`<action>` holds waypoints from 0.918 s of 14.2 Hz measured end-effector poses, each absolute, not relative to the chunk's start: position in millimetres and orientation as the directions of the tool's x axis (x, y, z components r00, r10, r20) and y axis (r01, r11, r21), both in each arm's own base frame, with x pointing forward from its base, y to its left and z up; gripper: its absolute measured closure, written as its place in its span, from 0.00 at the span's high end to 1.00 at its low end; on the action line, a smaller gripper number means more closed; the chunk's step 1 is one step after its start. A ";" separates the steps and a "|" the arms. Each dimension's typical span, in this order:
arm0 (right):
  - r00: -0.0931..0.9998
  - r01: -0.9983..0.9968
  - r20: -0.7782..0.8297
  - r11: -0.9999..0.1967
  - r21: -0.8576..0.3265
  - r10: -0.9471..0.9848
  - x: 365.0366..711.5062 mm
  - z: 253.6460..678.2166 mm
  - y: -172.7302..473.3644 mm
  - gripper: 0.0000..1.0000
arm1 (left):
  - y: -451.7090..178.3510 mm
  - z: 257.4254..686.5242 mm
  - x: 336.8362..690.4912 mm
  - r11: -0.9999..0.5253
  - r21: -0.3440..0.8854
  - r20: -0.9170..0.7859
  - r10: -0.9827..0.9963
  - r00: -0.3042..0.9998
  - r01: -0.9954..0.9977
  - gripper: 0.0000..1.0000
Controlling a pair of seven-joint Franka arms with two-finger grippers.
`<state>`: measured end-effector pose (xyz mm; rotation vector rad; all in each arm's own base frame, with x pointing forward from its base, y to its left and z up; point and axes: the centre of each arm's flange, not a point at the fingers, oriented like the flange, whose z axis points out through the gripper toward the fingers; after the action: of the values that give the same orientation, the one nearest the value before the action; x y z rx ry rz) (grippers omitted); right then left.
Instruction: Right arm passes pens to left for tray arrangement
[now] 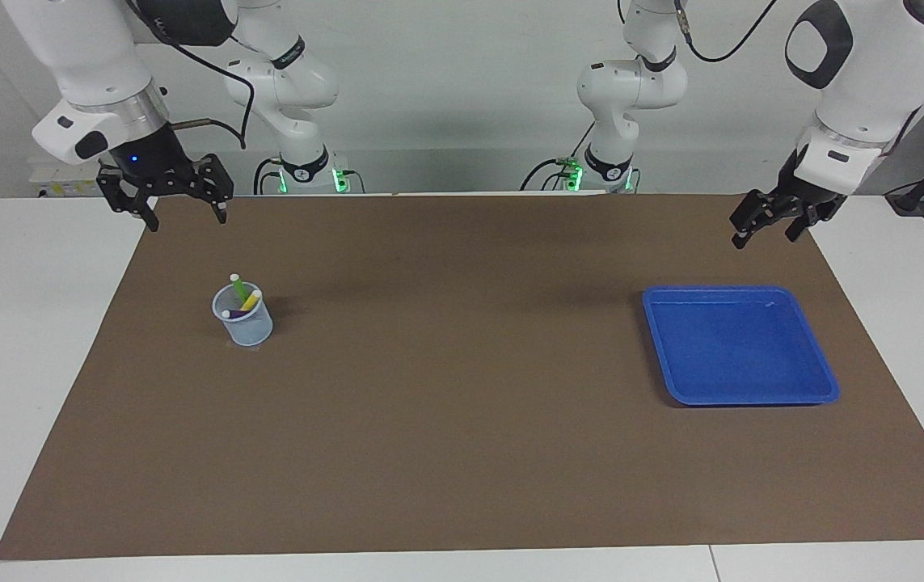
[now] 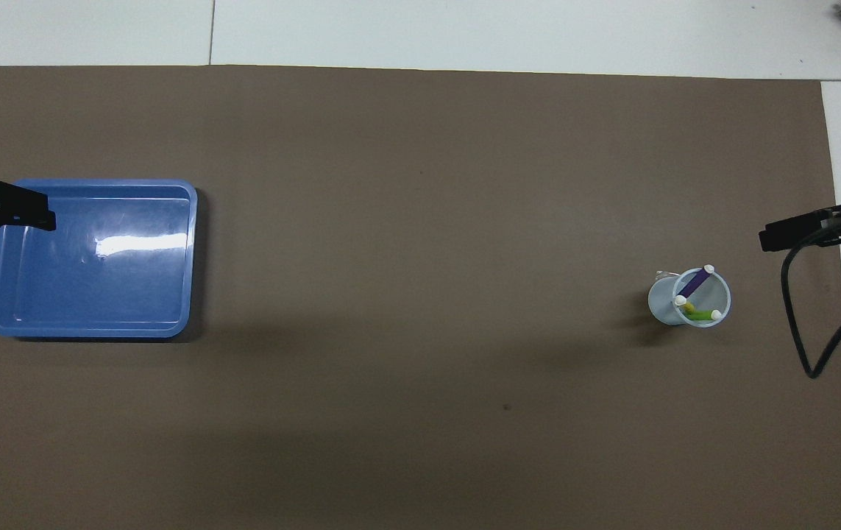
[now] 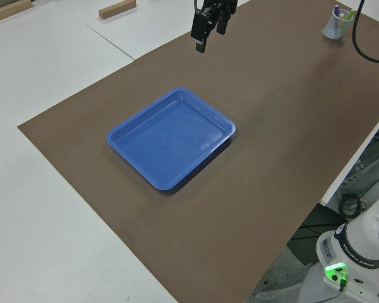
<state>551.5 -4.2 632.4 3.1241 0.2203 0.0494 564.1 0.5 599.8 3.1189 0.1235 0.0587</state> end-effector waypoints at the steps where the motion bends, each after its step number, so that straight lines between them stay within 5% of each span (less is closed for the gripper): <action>1: 0.990 0.140 0.031 -0.990 0.012 0.141 551.5 632.4 -4.1 1.00 | 0.5 599.8 564.1 -0.997 0.021 0.037 0.079 0.996 0.079 1.00; 13: 0.989 0.140 0.044 -0.990 0.013 0.141 552.8 633.9 -4.1 1.00 | 0.6 611.0 563.0 -0.997 0.023 0.060 0.079 0.995 0.078 1.00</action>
<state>552.8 -4.1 633.9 3.1228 0.2205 0.0708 563.0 0.6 611.0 3.1167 0.1231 0.0954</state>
